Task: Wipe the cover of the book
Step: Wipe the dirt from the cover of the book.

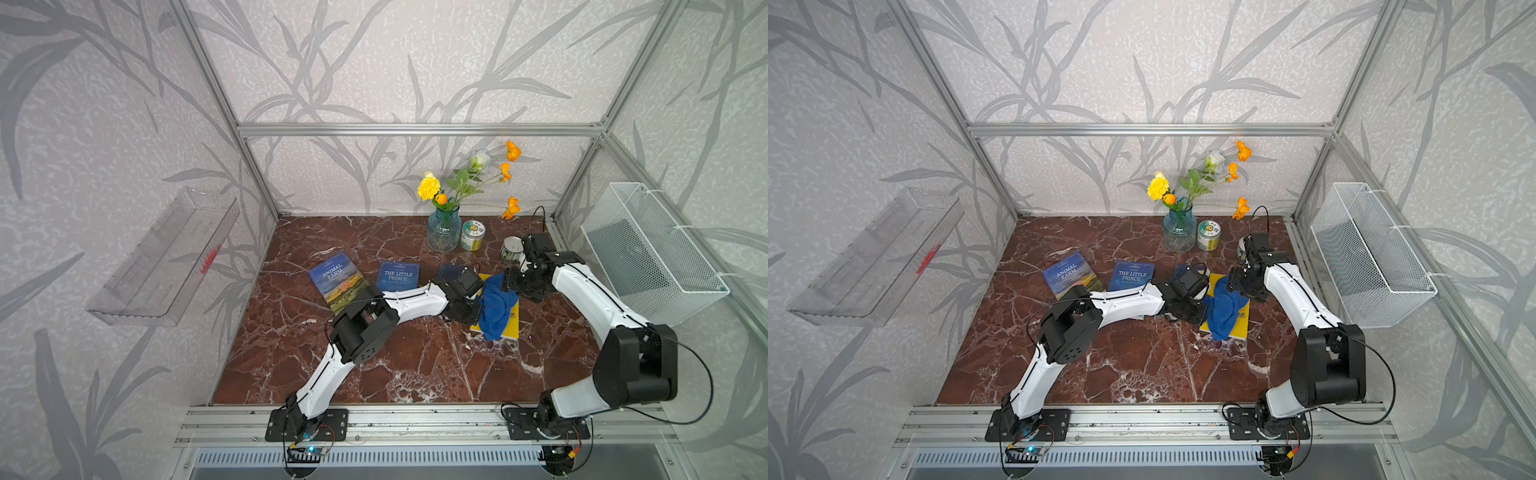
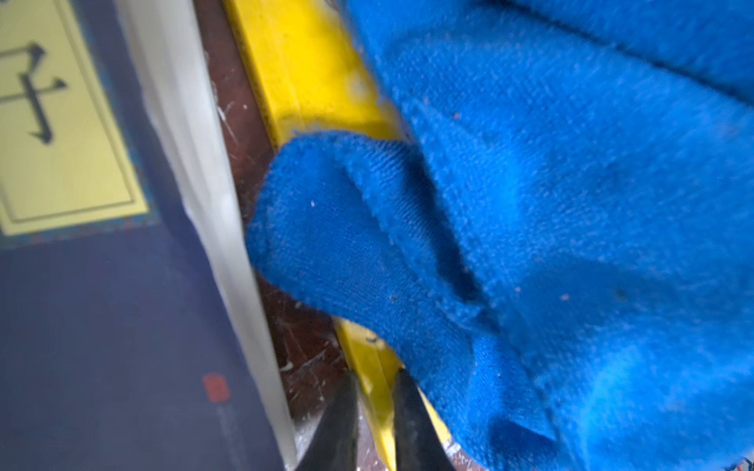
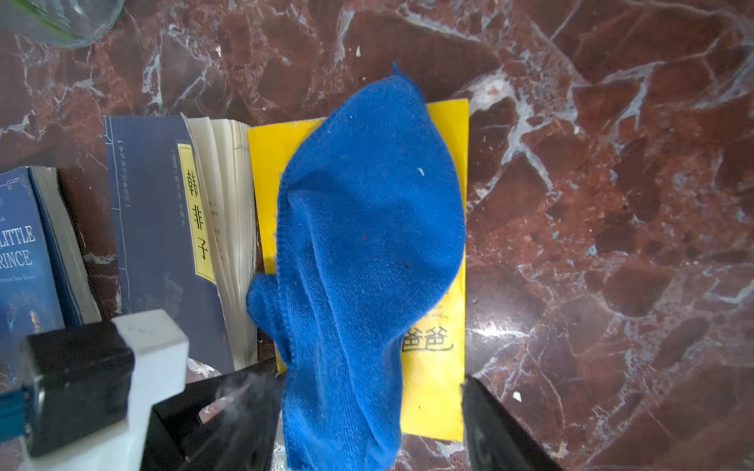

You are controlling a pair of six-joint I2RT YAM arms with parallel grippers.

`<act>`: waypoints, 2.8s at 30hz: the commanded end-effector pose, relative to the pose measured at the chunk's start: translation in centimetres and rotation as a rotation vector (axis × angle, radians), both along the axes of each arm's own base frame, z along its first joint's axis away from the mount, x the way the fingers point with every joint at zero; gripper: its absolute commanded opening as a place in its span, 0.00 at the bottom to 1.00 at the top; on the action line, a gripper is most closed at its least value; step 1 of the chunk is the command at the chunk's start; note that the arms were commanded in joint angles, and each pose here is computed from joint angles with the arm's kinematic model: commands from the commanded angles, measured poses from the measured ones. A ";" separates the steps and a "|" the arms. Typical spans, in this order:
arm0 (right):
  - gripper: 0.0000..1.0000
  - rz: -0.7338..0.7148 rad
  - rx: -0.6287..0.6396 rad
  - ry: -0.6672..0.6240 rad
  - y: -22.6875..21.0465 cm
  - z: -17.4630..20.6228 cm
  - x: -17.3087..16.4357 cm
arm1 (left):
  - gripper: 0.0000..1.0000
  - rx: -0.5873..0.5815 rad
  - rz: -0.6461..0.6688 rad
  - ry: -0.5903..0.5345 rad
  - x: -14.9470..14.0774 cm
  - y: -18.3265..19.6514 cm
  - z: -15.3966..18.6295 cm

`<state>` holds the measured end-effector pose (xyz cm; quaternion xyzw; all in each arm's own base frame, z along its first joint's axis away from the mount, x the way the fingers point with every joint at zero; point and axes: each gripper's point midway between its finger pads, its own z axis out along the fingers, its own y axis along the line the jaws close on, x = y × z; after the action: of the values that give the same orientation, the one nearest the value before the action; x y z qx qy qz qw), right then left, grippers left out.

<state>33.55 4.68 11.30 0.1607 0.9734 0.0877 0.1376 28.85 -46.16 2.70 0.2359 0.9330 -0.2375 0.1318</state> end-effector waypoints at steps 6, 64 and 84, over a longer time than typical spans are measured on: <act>0.63 0.100 0.044 0.107 3.7 -4.3 0.4 | 0.17 0.195 -0.007 0.093 -2.6 3.9 -4.4; 0.09 0.051 -0.126 0.314 1.3 -11.8 -6.0 | 0.15 0.196 -0.012 0.112 -2.8 3.7 -4.8; 0.08 0.034 -0.216 0.325 0.2 -11.5 -0.2 | 0.14 0.189 -0.011 0.105 -2.9 3.7 -4.4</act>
<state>38.75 6.72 3.00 0.1430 0.9872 0.0037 0.0712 28.79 -46.00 2.77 0.2334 0.9352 -0.2331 0.1292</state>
